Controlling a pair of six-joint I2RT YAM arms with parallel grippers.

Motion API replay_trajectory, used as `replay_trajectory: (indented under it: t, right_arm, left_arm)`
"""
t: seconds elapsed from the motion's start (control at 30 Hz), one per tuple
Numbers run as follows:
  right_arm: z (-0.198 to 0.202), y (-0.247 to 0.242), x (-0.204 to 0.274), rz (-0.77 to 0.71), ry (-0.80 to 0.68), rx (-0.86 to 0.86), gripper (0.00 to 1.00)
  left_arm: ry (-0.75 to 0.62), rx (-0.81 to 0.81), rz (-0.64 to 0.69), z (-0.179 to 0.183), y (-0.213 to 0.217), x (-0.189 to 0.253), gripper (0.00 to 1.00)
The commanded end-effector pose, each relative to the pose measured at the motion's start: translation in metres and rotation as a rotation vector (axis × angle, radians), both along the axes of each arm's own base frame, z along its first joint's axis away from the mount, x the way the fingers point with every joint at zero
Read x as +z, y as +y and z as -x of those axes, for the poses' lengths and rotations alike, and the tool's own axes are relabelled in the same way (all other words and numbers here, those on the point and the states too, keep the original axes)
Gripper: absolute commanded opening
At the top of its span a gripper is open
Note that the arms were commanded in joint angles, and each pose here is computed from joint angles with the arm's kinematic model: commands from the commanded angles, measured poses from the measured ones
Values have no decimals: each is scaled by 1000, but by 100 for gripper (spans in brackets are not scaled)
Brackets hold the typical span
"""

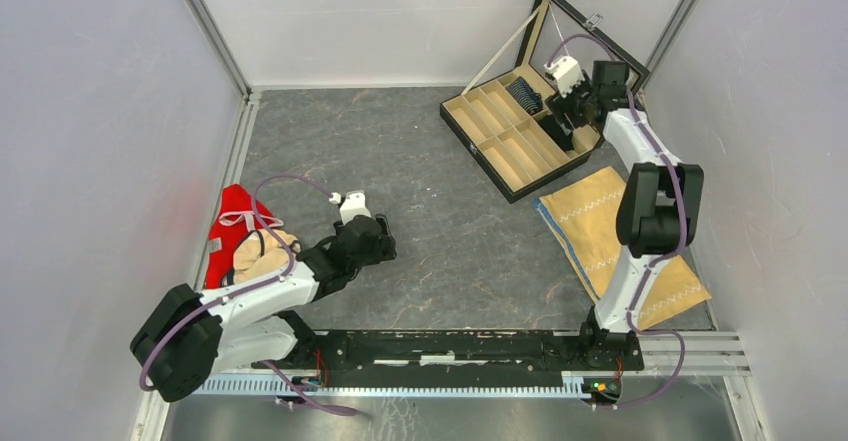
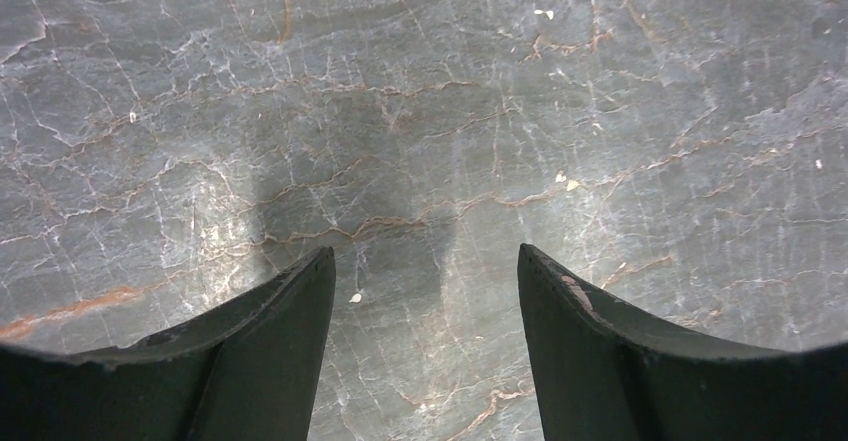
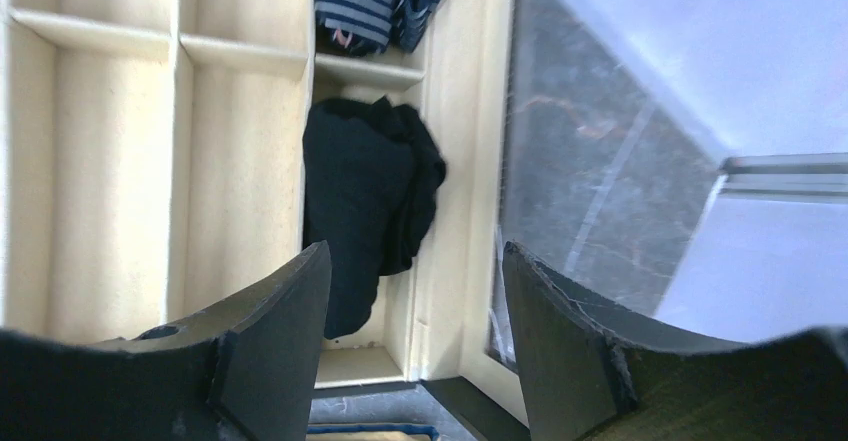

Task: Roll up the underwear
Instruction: Place the underwear in the storage box, then reset both arms

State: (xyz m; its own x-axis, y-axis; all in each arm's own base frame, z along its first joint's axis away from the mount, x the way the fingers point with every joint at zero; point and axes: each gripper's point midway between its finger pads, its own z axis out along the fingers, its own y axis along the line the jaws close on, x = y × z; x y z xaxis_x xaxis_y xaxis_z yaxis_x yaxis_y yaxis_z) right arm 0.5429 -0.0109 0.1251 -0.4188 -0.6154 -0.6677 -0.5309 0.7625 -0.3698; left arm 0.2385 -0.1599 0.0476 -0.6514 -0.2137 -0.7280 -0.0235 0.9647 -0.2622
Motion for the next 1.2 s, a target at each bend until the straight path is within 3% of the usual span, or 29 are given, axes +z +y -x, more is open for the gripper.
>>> replay_trajectory:
  t: [0.0, 0.1, 0.23, 0.43, 0.57, 0.77, 0.9, 1.17]
  right_arm:
    - [3, 11, 88, -83, -200, 12, 69]
    - [13, 27, 115, -203, -241, 16, 69]
    - [34, 61, 150, -477, -272, 21, 67]
    - [77, 103, 186, -725, -308, -13, 66]
    - [120, 131, 181, -722, -285, -19, 70]
    - [198, 160, 152, -675, -223, 22, 82]
    - [239, 150, 121, -634, -177, -5, 98]
    - [288, 105, 98, -515, -253, -93, 98]
  left_arm:
    - [-60, 25, 16, -12, -1, 25, 74]
    - [-61, 28, 25, -12, -2, 29, 75]
    - [-70, 34, 35, -14, -3, 37, 78]
    - [-90, 50, 51, -15, 0, 62, 90]
    - [-116, 75, 56, -11, 9, 86, 99]
    - [-168, 87, 51, 0, 28, 123, 100]
    - [-197, 90, 41, 10, 43, 142, 100]
    - [-295, 94, 40, 28, 71, 183, 100]
